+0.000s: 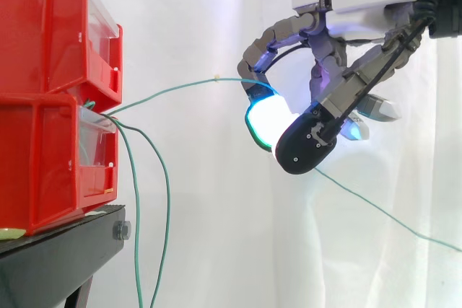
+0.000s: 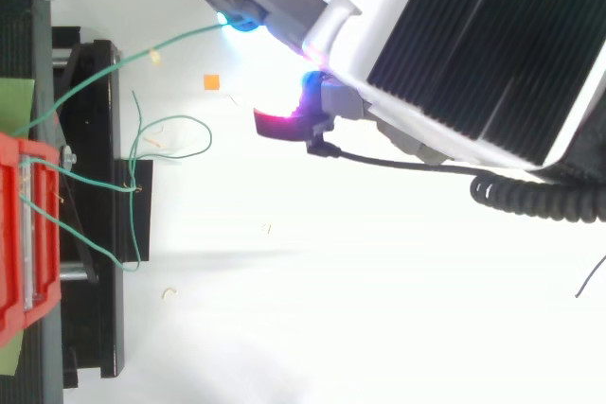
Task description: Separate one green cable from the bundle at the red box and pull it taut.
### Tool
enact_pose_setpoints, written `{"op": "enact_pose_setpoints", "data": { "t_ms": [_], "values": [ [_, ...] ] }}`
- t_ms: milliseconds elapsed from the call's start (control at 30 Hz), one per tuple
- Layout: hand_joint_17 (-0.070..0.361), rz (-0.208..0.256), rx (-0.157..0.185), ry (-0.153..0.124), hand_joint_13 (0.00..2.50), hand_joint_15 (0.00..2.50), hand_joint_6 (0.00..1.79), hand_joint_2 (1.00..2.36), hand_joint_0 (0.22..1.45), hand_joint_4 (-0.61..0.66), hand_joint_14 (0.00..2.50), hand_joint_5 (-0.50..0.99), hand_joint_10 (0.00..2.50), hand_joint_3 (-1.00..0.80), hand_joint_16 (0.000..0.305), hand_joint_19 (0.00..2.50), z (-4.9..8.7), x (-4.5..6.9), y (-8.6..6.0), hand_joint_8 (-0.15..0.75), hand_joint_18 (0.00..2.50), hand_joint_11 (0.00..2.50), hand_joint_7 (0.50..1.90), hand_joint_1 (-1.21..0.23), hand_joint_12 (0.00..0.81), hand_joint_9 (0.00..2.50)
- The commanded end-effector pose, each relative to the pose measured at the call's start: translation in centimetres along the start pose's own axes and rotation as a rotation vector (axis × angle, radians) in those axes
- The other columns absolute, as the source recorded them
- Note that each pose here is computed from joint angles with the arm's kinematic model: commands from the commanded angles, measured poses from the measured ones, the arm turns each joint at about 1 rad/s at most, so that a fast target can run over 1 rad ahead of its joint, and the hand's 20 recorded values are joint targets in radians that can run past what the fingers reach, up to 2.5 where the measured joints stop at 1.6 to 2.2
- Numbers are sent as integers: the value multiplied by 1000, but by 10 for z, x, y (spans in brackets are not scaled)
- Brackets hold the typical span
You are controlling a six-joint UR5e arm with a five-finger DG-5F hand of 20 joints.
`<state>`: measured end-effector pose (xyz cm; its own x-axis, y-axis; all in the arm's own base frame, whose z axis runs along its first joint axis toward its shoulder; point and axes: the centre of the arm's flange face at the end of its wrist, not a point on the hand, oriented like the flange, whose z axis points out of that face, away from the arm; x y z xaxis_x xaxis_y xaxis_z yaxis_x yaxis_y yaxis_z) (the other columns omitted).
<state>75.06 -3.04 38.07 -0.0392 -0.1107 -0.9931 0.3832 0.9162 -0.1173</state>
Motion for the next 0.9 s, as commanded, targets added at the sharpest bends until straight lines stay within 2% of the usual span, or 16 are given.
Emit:
{"op": "enact_pose_setpoints", "data": {
  "t_ms": [0,67,233,267,300,333,433,467,600,700,800,867],
  "values": [
    [86,-97,5,-19,1491,822,503,1000,737,155,26,117,22,-500,38,622,2,-2,1,184,972,687,1259,-918,349,1984],
    [86,-116,9,-36,1491,827,503,1000,735,149,24,117,22,-500,38,623,5,0,0,184,971,691,1259,-916,349,1985],
    [86,-99,21,-77,1491,830,503,1000,735,144,26,117,24,-500,38,623,8,10,0,184,971,693,1259,-914,345,1980],
    [86,-93,23,-89,1490,828,503,1000,734,144,26,117,23,-500,38,623,9,13,1,185,971,702,1257,-912,343,1980],
    [87,-76,28,-114,1489,825,503,1000,733,145,26,117,22,-500,39,616,10,19,3,183,971,692,1261,-911,346,1981],
    [86,-76,28,-114,1490,829,503,1000,734,145,24,117,24,-500,38,623,10,19,3,184,970,701,1259,-912,342,1981],
    [87,-67,36,-147,1488,834,503,1000,733,146,26,117,25,-500,38,623,12,21,5,185,970,693,1260,-912,348,1979],
    [87,-73,39,-155,1488,835,503,1000,733,145,26,117,26,-500,38,624,13,18,5,183,970,689,1260,-911,346,1979],
    [86,-94,33,-174,1488,840,503,1000,732,147,27,117,22,-500,38,623,14,15,7,184,968,686,1256,-909,347,1983],
    [87,-92,29,-186,1489,833,503,1000,732,147,27,116,22,-500,39,623,15,15,7,183,967,691,1258,-910,346,1982],
    [86,-72,30,-187,1486,834,503,1000,729,148,27,116,24,-500,38,626,15,15,8,183,967,692,1264,-900,345,1983],
    [87,-8,23,-184,1479,832,503,1000,726,142,26,116,24,-500,39,627,14,15,10,179,965,682,1268,-905,344,1975]
  ]
}}
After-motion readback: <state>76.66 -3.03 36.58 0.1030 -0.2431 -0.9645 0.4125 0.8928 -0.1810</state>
